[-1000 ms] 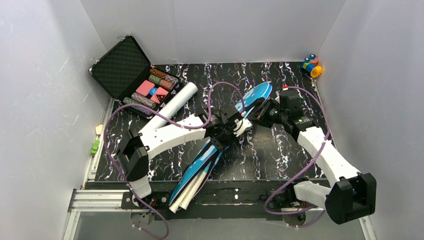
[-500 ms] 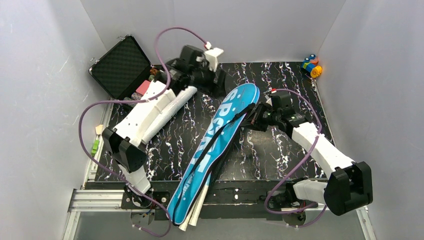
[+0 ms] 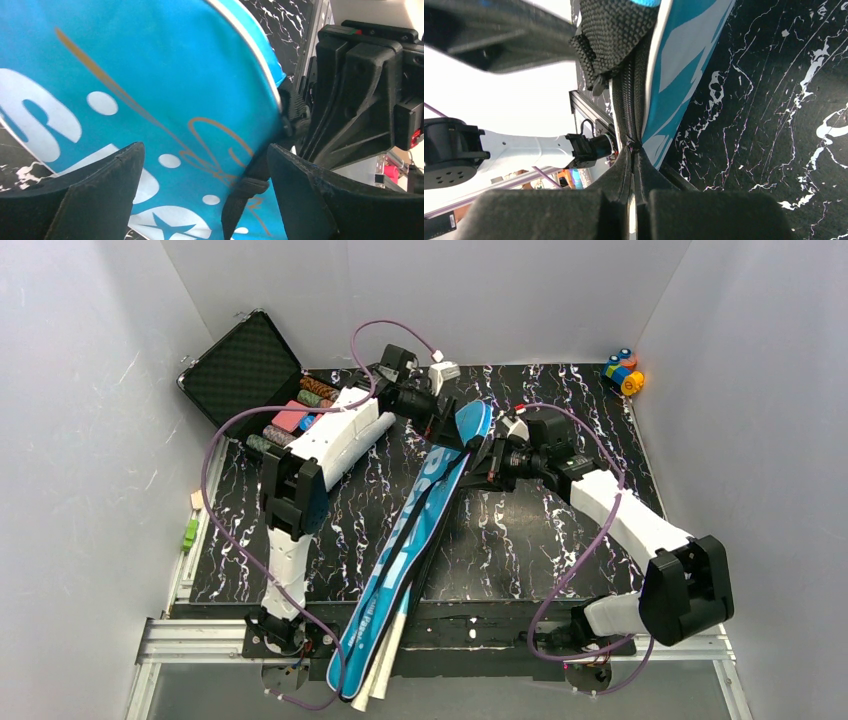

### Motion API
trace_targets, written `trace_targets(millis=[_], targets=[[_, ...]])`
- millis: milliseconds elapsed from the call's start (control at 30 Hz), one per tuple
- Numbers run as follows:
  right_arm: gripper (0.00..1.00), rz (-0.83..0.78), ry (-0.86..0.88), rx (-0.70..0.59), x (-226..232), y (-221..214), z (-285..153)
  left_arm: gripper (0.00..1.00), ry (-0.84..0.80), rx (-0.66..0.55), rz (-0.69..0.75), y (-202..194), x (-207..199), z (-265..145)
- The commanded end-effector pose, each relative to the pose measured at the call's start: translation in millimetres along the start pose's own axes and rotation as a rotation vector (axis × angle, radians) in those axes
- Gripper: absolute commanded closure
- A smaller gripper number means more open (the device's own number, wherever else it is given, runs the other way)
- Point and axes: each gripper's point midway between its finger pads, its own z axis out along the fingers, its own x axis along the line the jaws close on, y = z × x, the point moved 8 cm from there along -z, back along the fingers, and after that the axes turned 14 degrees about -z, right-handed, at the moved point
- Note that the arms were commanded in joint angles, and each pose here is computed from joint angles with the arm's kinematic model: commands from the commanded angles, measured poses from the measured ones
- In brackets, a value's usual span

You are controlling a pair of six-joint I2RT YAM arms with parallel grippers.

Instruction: Pack up the badminton gear

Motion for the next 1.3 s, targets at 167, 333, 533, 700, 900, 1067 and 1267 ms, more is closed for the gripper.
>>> trace_targets(millis=[167, 333, 533, 700, 900, 1067, 1267], targets=[[0.99, -0.097, 0.132, -0.042, 29.1, 23.5, 4.0, 0.05, -0.205, -0.126, 0.018, 23.2, -59.3, -40.9], [0.99, -0.11, 0.142, -0.045, 35.4, 27.1, 6.2, 0.04, -0.218, -0.136, 0.029, 15.4, -66.4, -41.7], [0.99, -0.121, 0.15, -0.043, 44.0, 30.2, 9.7, 0.09, -0.14, -0.111, 0.013, 4.4, -52.2, -32.4], [0.99, -0.127, 0.156, -0.041, 52.0, 31.5, 14.6, 0.2, -0.028, -0.113, 0.001, -1.5, -42.4, -26.9], [0.99, -0.121, 0.167, -0.04, 57.1, 29.4, 20.2, 0.7, 0.014, -0.133, -0.009, 1.6, -42.8, -28.3], [0.99, -0.109, 0.162, -0.02, 54.8, 24.8, 25.9, 1.0, 0.009, -0.129, -0.043, 2.0, -45.1, -28.7], [0.97, -0.112, 0.141, -0.016, 48.8, 15.5, 19.0, 1.0, 0.014, -0.141, -0.042, -0.9, -52.0, -34.9]])
